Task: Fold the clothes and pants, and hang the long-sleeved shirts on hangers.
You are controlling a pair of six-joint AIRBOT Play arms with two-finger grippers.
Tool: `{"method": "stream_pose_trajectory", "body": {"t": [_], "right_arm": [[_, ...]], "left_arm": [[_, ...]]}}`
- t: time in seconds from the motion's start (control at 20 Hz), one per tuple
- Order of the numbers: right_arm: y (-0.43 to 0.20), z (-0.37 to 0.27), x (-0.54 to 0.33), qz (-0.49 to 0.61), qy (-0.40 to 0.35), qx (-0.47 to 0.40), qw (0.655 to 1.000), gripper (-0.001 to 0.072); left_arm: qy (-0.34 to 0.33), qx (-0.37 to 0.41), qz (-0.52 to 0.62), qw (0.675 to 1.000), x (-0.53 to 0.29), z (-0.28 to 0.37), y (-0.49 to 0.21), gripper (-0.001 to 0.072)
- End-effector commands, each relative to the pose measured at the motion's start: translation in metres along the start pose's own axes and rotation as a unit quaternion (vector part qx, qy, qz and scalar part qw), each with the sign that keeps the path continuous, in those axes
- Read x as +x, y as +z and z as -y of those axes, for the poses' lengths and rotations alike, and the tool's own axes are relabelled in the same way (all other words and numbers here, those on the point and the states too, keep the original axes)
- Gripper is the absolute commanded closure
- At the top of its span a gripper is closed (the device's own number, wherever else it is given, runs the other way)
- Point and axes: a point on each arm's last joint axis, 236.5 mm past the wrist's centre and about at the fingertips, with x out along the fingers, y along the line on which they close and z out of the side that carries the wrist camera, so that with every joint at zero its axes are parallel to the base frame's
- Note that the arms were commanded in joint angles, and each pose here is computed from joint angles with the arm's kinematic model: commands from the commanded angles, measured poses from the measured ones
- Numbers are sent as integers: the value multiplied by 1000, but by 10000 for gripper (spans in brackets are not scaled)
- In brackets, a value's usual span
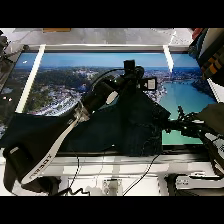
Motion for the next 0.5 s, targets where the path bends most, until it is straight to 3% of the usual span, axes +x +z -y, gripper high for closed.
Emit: {"method": "stream_pose_trajectory", "body": {"t": [0.0,0.1,0.2,0.25,0.35,0.45], "right_arm": [[0,0,0,0,0,-1,1000,676],[-1,0,0,-2,-1,-2,1000,676],[-4,3,0,-10,-6,-9,1000,676],[-7,4,0,-16,-9,-13,1000,676],[-11,7,0,-24,-15,-21,999,676],[-14,12,0,-31,-24,-29,999,676]], "left_arm": [[37,21,48,998,-22,-25,50,675],[42,5,65,997,-33,-33,71,675],[-8,-101,50,994,-34,-11,68,676],[-68,-138,15,988,-35,19,57,676],[-233,-141,-74,959,-61,104,36,676],[-413,-125,-109,895,-120,179,40,676]]}}
